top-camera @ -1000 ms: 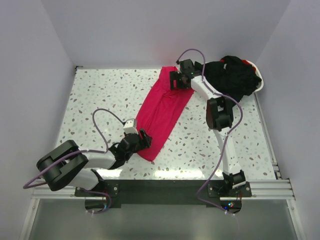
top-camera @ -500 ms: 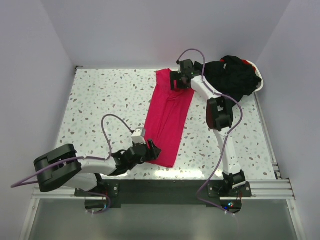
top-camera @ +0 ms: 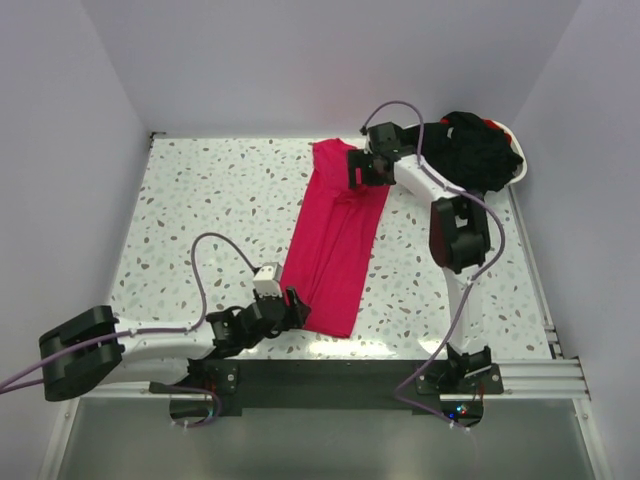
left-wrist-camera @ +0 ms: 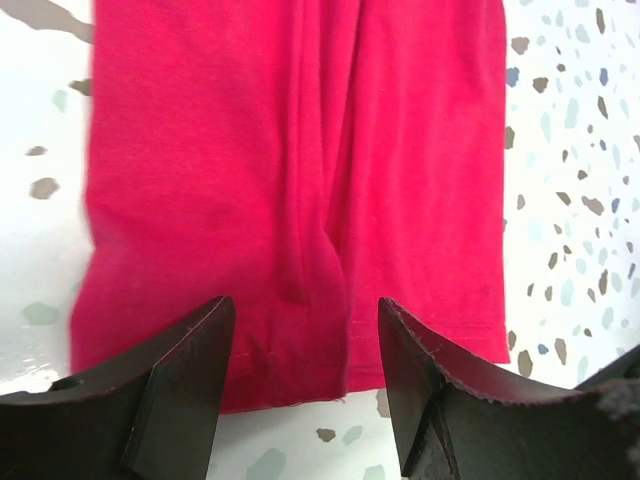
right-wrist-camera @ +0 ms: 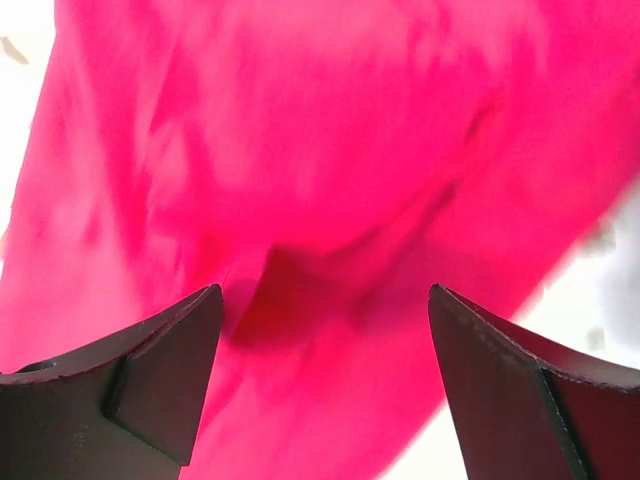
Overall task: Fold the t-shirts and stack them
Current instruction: Fold the tshirt
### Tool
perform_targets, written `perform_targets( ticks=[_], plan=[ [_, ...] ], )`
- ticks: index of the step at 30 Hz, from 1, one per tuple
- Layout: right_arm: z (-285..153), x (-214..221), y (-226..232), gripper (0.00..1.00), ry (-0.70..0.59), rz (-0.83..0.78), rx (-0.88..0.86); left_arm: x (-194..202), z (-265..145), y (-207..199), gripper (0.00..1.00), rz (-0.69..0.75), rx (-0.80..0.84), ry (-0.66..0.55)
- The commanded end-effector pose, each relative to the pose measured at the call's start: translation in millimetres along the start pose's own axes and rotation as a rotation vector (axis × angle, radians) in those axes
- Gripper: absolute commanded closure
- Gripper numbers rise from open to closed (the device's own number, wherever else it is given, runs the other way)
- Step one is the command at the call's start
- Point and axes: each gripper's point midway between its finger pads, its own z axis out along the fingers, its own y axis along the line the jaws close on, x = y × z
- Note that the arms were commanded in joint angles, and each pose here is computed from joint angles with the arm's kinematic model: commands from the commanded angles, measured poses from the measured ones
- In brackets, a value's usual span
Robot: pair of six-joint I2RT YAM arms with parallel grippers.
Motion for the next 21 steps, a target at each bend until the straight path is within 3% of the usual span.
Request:
perform_targets(
  ticks=[1, 5, 7, 9, 10, 12, 13, 21],
  plan=[
    [-70, -45, 28, 0.14, -0.175, 0.017, -0.098, -16, -4, 14, 0.36, 0.045, -0.079, -0.071],
    [-104, -5, 41, 0.14, -0.172, 0.024, -0.103, -27, -10, 25, 0.35, 0.078, -0.143, -0.106],
    [-102, 37, 48, 0.14, -0.112, 0.017, -0.08, -31, -12, 28, 0.3, 0.089, -0.161, -0.123],
    [-116, 51, 54, 0.16, -0.129, 0.029, -0.068, -36, -13, 28, 0.25, 0.109, -0.164, -0.137],
    [-113, 84, 61, 0.16, -0.076, 0.012, -0.069, -42, -13, 26, 0.24, 0.114, -0.17, -0.151],
    [-125, 100, 72, 0.18, -0.083, 0.022, -0.092, -48, -13, 26, 0.21, 0.133, -0.189, -0.169],
    [-125, 131, 78, 0.18, -0.035, 0.0, -0.091, -47, -13, 32, 0.21, 0.162, -0.222, -0.151],
    [-167, 218, 103, 0.23, 0.053, -0.016, -0.106, -63, 0, 43, 0.2, 0.161, -0.221, -0.114]
  ],
)
